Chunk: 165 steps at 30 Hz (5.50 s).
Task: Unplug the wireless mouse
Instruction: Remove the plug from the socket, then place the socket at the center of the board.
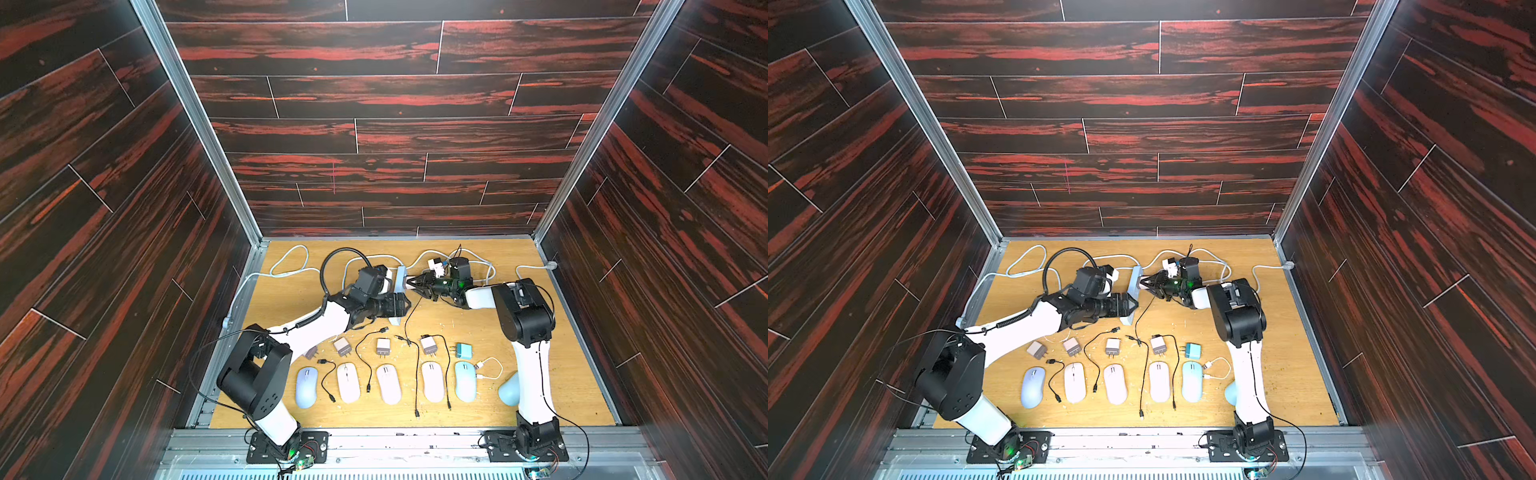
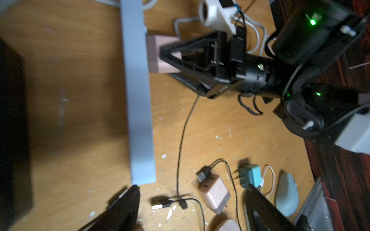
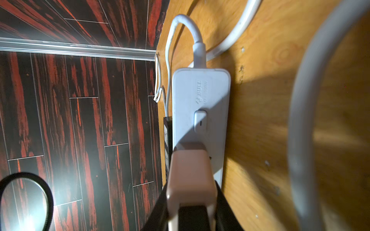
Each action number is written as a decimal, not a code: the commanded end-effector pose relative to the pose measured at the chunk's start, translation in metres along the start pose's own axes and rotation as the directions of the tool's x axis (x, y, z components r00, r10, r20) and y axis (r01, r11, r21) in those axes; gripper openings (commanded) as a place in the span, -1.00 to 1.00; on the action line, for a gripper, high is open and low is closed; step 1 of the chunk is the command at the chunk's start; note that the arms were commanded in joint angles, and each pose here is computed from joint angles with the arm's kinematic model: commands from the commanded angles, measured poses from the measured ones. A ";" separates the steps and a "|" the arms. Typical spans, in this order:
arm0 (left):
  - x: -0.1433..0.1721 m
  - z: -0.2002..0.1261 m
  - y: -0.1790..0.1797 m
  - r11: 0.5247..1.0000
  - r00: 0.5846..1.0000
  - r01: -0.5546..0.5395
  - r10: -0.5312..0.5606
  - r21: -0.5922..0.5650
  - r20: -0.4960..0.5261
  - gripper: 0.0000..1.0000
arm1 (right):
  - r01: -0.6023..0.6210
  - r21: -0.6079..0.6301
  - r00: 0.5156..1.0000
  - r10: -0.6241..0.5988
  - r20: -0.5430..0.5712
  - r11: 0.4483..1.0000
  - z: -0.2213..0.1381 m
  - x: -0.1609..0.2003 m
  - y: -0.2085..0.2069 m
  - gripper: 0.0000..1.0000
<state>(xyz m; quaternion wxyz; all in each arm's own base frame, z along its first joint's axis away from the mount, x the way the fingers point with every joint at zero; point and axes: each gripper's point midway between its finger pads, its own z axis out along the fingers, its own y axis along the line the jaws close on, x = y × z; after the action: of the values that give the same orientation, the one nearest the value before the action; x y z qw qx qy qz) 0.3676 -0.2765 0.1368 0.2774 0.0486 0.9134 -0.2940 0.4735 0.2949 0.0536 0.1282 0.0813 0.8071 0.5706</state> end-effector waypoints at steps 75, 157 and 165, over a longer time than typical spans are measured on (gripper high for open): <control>-0.072 -0.018 -0.017 0.997 0.970 -0.016 -0.002 0.071 0.243 -1.00 | 0.365 0.459 0.858 -0.484 0.171 0.810 -0.086 0.032 0.188 -1.00; -0.037 0.093 0.050 0.985 0.982 0.170 -0.171 -0.021 -0.077 0.57 | 0.376 0.631 0.782 -0.598 0.177 0.679 -0.219 0.066 0.185 -1.00; -0.067 0.035 0.023 0.999 0.998 0.037 -0.037 0.008 0.053 0.78 | 0.380 0.644 0.762 -0.620 0.189 0.664 -0.226 0.064 0.188 -1.00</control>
<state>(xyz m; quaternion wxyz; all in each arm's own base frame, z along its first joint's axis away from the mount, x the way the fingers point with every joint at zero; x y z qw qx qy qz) 0.4463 -0.2798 0.0776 0.2313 -0.0062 0.9252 -0.3007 0.3446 0.1780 0.2888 0.3957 0.0004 0.8917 0.2198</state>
